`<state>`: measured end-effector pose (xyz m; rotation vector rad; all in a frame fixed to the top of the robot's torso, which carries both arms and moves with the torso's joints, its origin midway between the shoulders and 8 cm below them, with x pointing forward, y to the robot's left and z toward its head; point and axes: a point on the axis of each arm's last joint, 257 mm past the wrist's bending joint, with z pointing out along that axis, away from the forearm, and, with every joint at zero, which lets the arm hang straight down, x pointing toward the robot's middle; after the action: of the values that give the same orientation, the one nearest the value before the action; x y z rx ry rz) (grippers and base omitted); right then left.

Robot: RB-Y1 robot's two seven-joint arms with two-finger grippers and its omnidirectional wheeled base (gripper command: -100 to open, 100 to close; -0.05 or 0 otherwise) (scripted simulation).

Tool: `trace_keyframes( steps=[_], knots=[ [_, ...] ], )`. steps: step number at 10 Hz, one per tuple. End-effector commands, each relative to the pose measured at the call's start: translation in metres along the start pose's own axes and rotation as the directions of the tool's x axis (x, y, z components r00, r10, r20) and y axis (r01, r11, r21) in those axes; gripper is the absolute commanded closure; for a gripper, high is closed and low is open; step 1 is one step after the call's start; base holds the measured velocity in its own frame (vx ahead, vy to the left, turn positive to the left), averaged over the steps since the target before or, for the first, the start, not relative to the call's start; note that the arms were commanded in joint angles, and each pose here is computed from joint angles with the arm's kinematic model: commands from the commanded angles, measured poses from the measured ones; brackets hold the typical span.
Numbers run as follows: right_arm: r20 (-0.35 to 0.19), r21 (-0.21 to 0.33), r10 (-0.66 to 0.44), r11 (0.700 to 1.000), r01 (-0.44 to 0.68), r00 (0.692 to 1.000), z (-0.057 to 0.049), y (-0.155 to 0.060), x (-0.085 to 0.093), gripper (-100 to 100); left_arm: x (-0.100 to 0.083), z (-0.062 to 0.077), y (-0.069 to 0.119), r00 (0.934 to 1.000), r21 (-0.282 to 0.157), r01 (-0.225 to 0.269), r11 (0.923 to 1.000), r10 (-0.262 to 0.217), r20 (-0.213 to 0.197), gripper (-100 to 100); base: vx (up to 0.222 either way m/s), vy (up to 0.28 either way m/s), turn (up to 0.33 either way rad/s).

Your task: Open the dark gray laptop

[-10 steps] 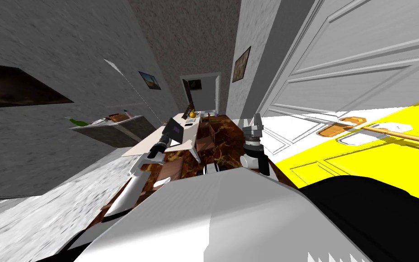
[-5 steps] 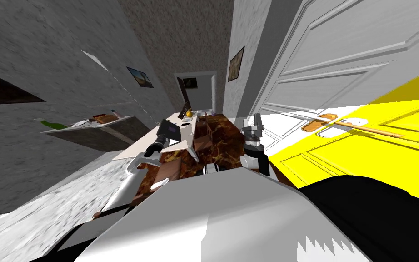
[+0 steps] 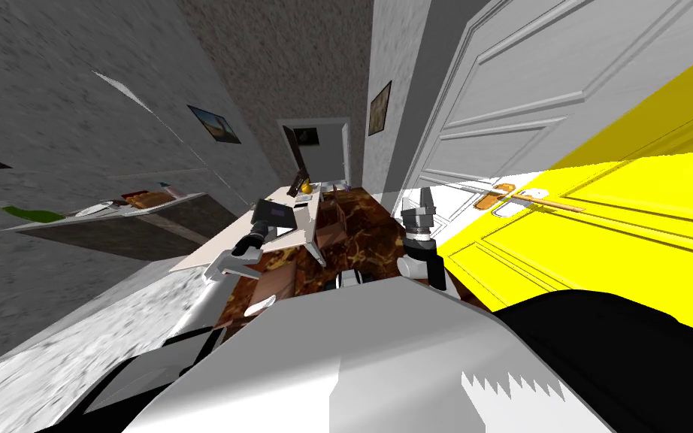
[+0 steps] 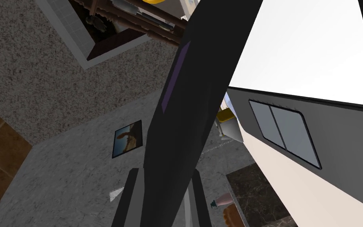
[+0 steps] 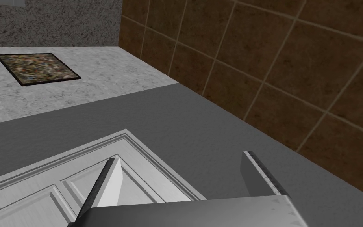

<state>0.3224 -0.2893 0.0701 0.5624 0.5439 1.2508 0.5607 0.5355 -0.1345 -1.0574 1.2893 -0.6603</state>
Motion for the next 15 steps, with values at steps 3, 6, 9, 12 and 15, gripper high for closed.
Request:
trace_keyframes(
  steps=[3,6,9,12,15],
  knots=[
    [0.0,0.0,0.0,1.0,0.0,1.0,0.0,0.0,0.0,0,-0.025,0.0,0.048,0.9991,-0.092,0.017,0.9956,-0.014,0.04,100,-0.003,-0.005,0.037],
    [0.0,0.0,0.0,1.0,0.0,1.0,0.0,0.0,0.0,0,-0.073,0.014,0.034,0.9919,-0.067,0.072,0.9952,-0.065,0.109,100,-0.129,-0.022,-0.278],
    [0.0,0.0,0.0,1.0,0.0,1.0,0.0,0.0,0.0,0,-0.101,0.014,0.036,0.9819,-0.085,0.086,0.9926,-0.07,0.176,-100,-0.103,0.084,-0.224],
    [0.0,0.0,-0.001,1.0,0.001,1.0,0.0,0.0,0.0,0,-0.127,0.012,0.034,0.9672,-0.097,0.098,0.9905,-0.072,0.244,-100,-0.118,0.129,-0.29],
    [0.0,0.0,-0.001,1.0,0.001,1.0,0.0,0.0,0.0,0,-0.143,0.011,0.036,0.9528,-0.117,0.108,0.9872,-0.069,0.296,-100,-0.06,0.047,-0.159]
  ],
)
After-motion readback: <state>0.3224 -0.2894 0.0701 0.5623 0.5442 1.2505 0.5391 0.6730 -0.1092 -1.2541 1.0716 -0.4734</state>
